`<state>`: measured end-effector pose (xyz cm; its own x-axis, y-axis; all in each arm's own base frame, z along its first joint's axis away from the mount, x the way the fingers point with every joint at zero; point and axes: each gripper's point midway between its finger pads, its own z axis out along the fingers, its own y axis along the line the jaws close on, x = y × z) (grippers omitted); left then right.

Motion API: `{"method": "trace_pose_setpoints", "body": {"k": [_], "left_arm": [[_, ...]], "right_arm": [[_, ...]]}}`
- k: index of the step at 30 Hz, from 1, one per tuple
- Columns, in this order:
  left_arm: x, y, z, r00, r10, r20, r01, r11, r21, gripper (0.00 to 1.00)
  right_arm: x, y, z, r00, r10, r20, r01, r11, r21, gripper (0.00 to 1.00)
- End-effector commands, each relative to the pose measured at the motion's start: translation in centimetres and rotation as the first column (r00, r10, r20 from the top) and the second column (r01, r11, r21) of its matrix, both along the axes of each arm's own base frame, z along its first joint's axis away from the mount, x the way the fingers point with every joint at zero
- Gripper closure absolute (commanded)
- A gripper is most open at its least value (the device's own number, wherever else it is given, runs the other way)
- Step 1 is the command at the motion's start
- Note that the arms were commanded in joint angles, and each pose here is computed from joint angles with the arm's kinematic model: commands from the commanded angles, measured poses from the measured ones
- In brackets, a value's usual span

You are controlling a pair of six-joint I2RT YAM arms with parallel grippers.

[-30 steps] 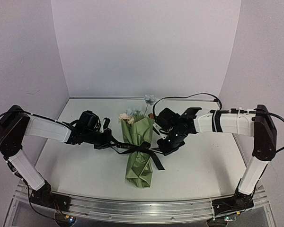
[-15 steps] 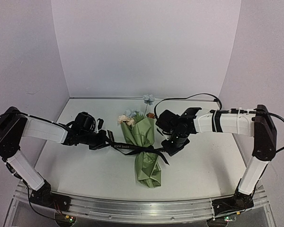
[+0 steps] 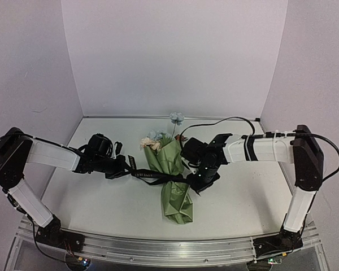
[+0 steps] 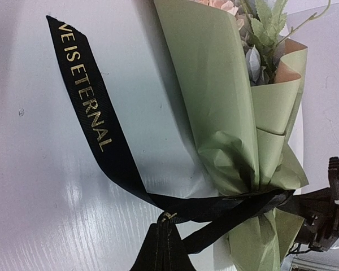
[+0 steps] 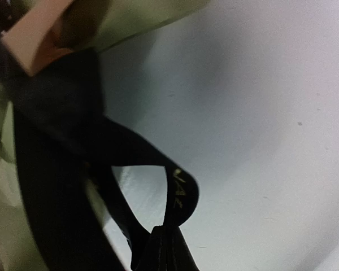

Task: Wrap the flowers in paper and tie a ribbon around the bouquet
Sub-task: Cross the ribbon over the folded bouquet.

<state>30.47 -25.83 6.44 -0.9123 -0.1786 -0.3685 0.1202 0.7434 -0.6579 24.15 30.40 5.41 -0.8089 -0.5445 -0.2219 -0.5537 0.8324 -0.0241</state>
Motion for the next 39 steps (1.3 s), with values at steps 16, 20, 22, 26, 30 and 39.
{"method": "trace_pose_setpoints", "body": {"k": [16,20,22,26,30,39], "left_arm": [[0.1,-3.8,3.6,0.976,-0.203,0.074,0.212,0.965,-0.154,1.0],[0.2,-4.4,3.6,0.973,-0.221,0.07,0.23,0.96,-0.16,1.0],[0.3,-4.4,3.6,0.974,-0.217,0.071,0.226,0.961,-0.158,1.0],[0.5,-4.3,3.4,0.976,-0.208,0.063,0.215,0.965,-0.149,1.0],[0.4,-4.1,3.0,0.979,-0.198,0.048,0.203,0.969,-0.142,1.0],[0.4,-4.1,3.0,0.98,-0.195,0.04,0.199,0.97,-0.142,1.0]], "right_arm": [[1.3,-1.0,3.4,0.994,-0.084,0.072,0.077,0.993,0.091,0.92],[1.4,-1.2,4.3,0.995,-0.062,0.077,0.055,0.994,0.095,0.79],[1.3,-1.5,4.8,0.995,-0.061,0.085,0.053,0.994,0.098,0.75],[0.6,-2.4,6.2,0.993,-0.069,0.101,0.057,0.992,0.116,0.58],[-0.9,-2.1,7.0,0.996,-0.029,0.079,0.016,0.986,0.164,0.53],[-3.8,0.0,5.1,0.978,0.2,0.062,-0.205,0.973,0.108,0.43]]}}
